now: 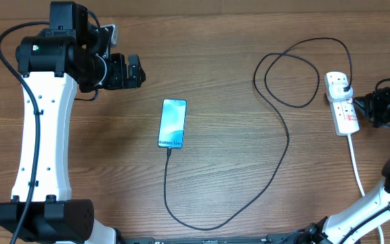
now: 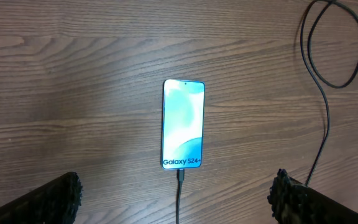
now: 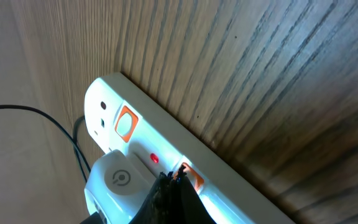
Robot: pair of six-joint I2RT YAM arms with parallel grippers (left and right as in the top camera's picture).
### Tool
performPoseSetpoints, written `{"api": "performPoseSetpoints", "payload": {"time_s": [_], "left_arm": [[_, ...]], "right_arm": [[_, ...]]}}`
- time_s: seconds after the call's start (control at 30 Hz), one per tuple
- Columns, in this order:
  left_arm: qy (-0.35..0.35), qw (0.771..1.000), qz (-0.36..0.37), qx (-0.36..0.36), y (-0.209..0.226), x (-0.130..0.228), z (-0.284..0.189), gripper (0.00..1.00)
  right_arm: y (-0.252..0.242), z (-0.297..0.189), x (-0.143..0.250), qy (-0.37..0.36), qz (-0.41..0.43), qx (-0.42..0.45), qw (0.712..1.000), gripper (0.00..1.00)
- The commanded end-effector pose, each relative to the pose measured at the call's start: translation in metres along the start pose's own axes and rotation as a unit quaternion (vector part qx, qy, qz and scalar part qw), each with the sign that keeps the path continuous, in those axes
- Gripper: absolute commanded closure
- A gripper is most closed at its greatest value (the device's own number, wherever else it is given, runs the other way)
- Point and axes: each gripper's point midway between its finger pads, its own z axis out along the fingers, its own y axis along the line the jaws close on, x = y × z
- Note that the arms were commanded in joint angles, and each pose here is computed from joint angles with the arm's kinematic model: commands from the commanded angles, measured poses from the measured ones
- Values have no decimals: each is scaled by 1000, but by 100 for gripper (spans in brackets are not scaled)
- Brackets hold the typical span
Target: Plug charger to phone and switch on socket
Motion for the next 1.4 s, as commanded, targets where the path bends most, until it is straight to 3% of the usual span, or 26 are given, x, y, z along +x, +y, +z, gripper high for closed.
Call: {"api": "performPoseSetpoints", "payload": {"time_s": [0.0,0.87,1.37], "left_arm": [[-10,1000,-1,-2,-2,-3,-5,0],[-10,1000,-1,-2,-2,-3,-5,0],[-10,1000,-1,-2,-2,-3,-5,0]], "right_arm": [[0,4,2,-1,-7,5,1000,96],[0,17,10,-1,-22,36,999,96],[-29,41,26,42,9,66,997,96]]}}
